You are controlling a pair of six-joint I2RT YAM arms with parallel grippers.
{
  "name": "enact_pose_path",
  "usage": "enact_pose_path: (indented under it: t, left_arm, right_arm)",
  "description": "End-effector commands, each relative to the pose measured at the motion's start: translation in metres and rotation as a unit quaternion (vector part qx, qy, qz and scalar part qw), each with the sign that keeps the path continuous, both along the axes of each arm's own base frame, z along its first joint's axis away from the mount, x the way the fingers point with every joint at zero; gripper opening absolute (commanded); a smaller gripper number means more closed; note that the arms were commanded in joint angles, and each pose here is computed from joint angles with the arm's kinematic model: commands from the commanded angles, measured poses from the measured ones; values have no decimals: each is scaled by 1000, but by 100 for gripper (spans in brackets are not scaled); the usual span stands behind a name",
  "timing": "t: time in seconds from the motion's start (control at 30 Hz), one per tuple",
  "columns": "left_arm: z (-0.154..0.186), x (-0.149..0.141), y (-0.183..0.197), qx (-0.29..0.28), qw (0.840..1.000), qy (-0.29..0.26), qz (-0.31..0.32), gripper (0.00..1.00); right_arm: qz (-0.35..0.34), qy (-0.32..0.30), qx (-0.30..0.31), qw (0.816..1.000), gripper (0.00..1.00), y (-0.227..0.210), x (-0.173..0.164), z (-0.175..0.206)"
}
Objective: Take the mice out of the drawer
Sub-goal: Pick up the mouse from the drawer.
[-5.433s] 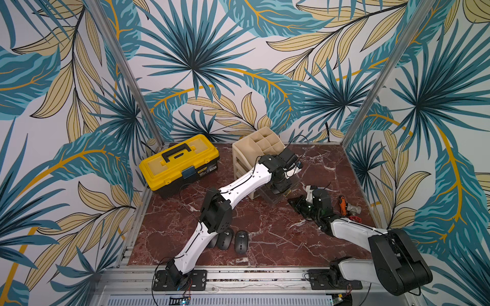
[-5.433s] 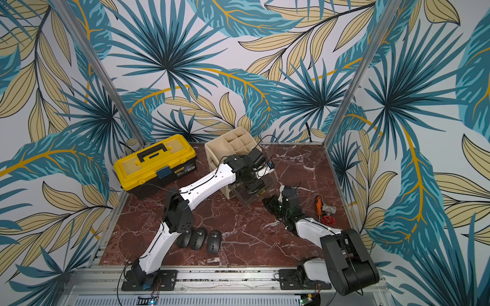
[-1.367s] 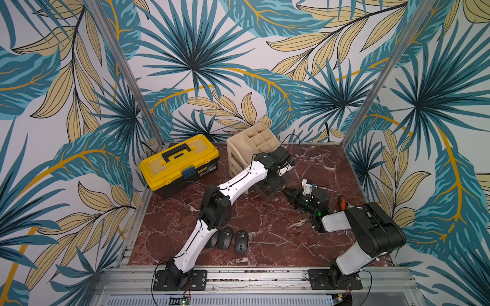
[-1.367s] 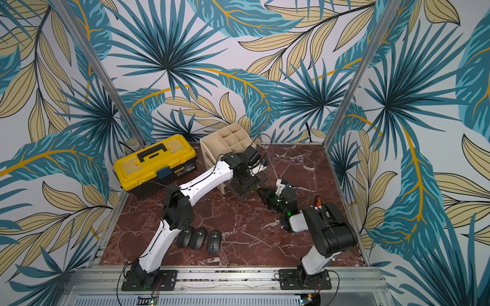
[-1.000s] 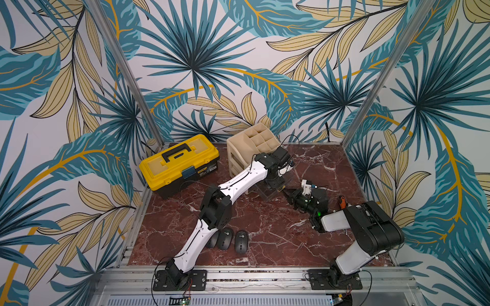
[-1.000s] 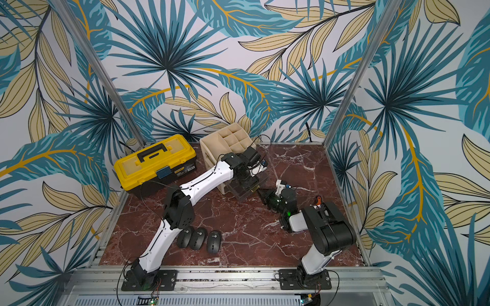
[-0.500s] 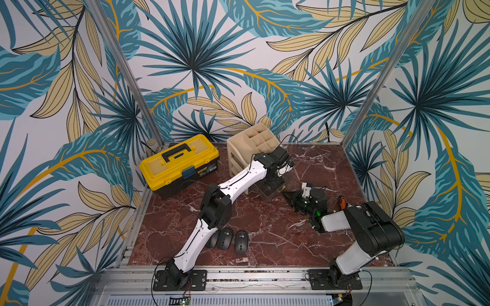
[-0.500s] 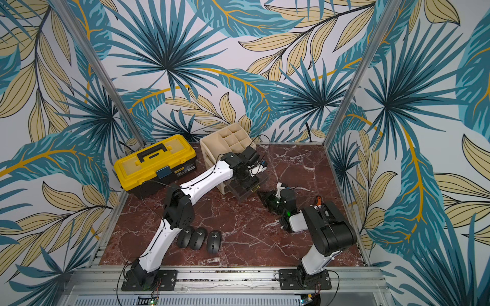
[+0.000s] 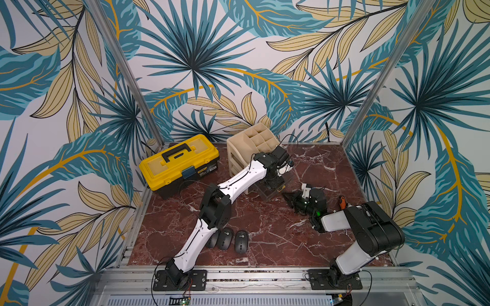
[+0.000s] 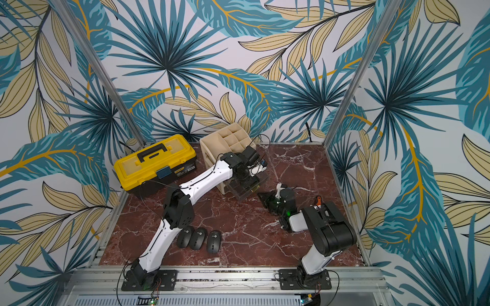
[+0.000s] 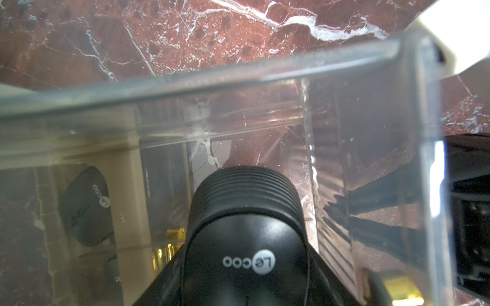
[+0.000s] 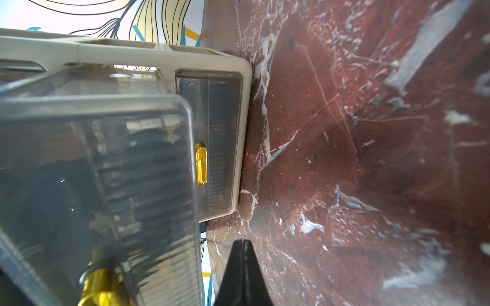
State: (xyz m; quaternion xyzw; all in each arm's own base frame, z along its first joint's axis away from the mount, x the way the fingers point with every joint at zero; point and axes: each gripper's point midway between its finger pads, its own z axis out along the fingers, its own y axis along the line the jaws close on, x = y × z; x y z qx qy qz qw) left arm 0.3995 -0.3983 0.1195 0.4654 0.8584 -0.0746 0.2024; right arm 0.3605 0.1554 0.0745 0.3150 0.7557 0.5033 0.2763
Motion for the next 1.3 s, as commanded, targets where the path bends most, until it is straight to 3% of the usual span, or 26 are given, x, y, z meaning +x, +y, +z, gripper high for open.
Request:
enact_pose_path:
  t: [0.0,0.37,0.8,0.97,1.17,1.2,1.27]
  left_arm:
    - [49,-10,-9,-45,999,-19,-14,55]
    - [77,-15,-17,-74,997,-31,-16,56]
    - [137,-8,0,-85,991,-103,26,56]
    - [158,-18,11,-112,986,-94,75,56]
    - [172,-34,32,-135,974,-88,159,58]
    - [172,-38,35,-140,971,-83,173,58]
    - [170,-46,42,-146,966,-74,202,58]
  right_arm:
    - [6,-10,-5,1000,0,2,2,5]
    - [11,-10,-3,1000,0,3,2,7]
    - [38,-24,-16,999,0,8,-3,14]
    - [73,-38,-56,995,0,11,-11,29]
    - [113,-20,-167,979,0,-2,-38,46]
    - [119,-14,-184,976,1,-5,-44,47]
    - [132,-14,-201,971,13,-8,-53,56]
